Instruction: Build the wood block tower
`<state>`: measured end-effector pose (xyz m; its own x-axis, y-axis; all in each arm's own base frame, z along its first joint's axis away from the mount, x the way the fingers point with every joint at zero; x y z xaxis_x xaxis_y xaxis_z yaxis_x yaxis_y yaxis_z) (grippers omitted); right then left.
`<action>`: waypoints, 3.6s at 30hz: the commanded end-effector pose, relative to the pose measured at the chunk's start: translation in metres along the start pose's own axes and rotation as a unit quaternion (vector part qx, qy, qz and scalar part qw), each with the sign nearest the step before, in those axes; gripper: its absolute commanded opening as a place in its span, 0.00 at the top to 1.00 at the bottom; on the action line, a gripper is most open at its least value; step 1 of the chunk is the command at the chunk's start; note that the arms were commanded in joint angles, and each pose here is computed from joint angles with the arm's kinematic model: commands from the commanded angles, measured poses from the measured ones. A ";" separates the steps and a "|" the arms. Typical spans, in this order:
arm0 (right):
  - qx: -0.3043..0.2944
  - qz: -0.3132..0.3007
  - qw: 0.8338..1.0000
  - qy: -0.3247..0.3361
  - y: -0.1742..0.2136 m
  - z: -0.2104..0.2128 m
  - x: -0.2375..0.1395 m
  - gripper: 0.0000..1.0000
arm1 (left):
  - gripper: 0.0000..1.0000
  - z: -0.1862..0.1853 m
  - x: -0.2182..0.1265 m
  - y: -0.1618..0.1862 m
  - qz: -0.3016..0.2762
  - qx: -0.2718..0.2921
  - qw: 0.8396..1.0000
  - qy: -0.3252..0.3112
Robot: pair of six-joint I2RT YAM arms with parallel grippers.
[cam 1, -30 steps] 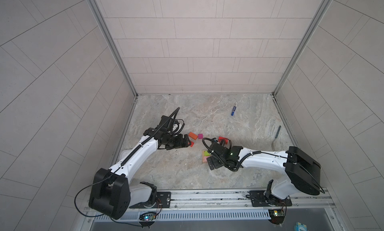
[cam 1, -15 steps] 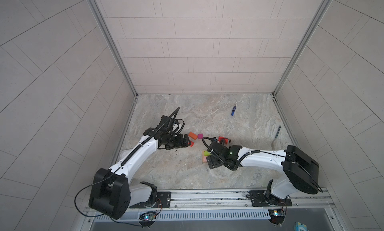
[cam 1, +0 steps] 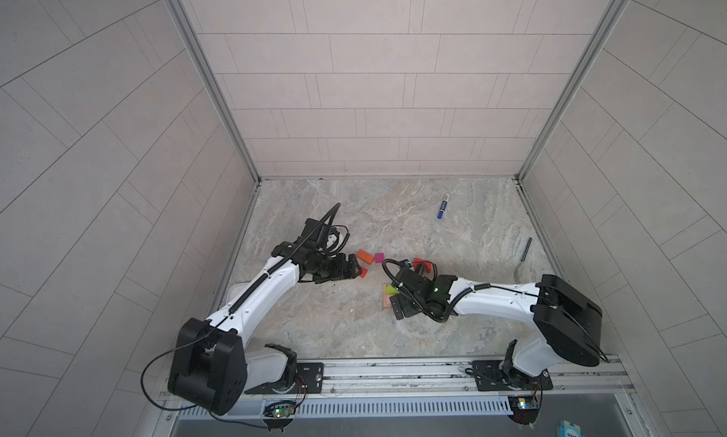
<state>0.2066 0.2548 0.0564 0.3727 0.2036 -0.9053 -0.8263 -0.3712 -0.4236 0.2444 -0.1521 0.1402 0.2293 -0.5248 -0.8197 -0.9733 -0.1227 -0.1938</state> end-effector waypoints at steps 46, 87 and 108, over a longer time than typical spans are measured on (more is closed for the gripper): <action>0.016 -0.005 1.000 0.012 0.011 -0.020 -0.021 0.02 | 0.06 -0.001 -0.002 0.000 -0.005 0.006 1.000 0.000; 0.036 -0.008 0.999 0.031 0.007 -0.030 -0.012 0.03 | 0.06 -0.002 -0.003 -0.001 -0.007 0.007 1.000 0.001; 0.039 -0.007 0.999 0.024 0.005 -0.030 -0.014 0.03 | 0.06 -0.002 -0.002 0.000 -0.005 0.005 1.000 0.000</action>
<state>0.2063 0.2221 0.0604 0.3899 0.1643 -0.9061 -0.8507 -0.3126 -0.4227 0.2446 -0.1518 0.1400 0.2306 -0.5227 -0.8207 -0.9731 -0.1233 -0.1948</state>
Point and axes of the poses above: each gripper's point midway between its finger pads, its own x axis out along the fingers, its own z axis along the line the jaws close on, y = z × x, the point moved 2 cm from there along -x, back along the fingers, and after that the axes turned 7 degrees about -x, right-handed, at the moved point
